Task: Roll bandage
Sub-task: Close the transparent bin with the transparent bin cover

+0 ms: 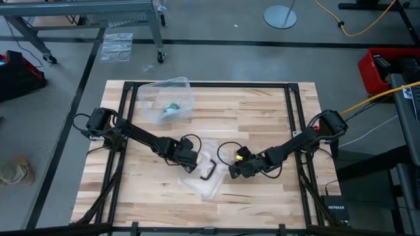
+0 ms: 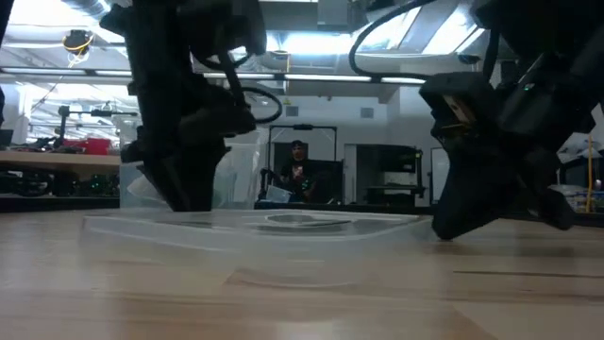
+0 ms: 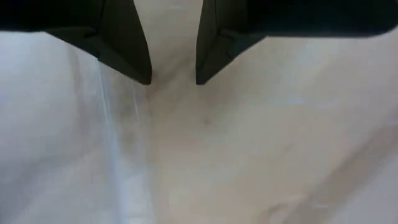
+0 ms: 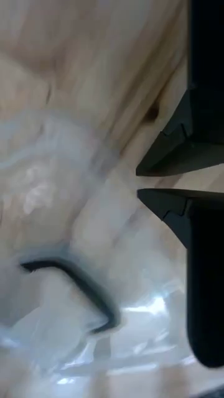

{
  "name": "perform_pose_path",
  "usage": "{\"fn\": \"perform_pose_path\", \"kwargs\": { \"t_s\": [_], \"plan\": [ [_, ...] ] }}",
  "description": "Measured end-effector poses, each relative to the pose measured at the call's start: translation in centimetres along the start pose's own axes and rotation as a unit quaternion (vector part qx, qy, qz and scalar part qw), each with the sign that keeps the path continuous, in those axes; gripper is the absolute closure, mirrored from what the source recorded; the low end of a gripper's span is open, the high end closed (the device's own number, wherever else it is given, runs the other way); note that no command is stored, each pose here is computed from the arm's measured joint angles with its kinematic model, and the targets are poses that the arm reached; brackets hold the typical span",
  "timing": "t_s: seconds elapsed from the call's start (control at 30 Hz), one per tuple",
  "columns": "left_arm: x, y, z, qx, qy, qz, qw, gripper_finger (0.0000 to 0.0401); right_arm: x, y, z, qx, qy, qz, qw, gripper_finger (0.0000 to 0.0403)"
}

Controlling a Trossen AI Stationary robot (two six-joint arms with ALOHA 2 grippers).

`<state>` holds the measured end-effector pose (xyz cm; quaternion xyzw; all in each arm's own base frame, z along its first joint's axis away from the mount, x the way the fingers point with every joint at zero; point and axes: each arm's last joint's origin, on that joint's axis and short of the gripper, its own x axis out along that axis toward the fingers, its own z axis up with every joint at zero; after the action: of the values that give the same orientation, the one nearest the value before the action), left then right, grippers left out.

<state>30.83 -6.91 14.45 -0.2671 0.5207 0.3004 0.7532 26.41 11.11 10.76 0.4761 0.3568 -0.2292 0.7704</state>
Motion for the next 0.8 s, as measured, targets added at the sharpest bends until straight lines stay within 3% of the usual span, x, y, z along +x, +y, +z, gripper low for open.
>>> {"fn": "perform_pose_path", "kwargs": {
  "t_s": [0.33, 0.6, 0.8],
  "plan": [
    [-0.3, -0.8, -1.6, -0.017, -0.001, -0.006, 1.0, 0.0281, 0.8, 0.4, -0.2, 0.01, -0.01, 0.016, 1.0, 0.0355],
    [0.3, -1.1, -2.2, -0.027, 0.007, 0.003, 1.0, 0.0281, 0.8, 2.0, 0.1, -0.039, -0.025, 0.019, 0.999, 0.0355],
    [0.2, -1.1, -2.2, -0.029, 0.012, 0.004, 0.999, 0.0281, 0.7, 2.5, 0.2, -0.042, -0.04, 0.023, 0.998, 0.0354]
  ]
}}
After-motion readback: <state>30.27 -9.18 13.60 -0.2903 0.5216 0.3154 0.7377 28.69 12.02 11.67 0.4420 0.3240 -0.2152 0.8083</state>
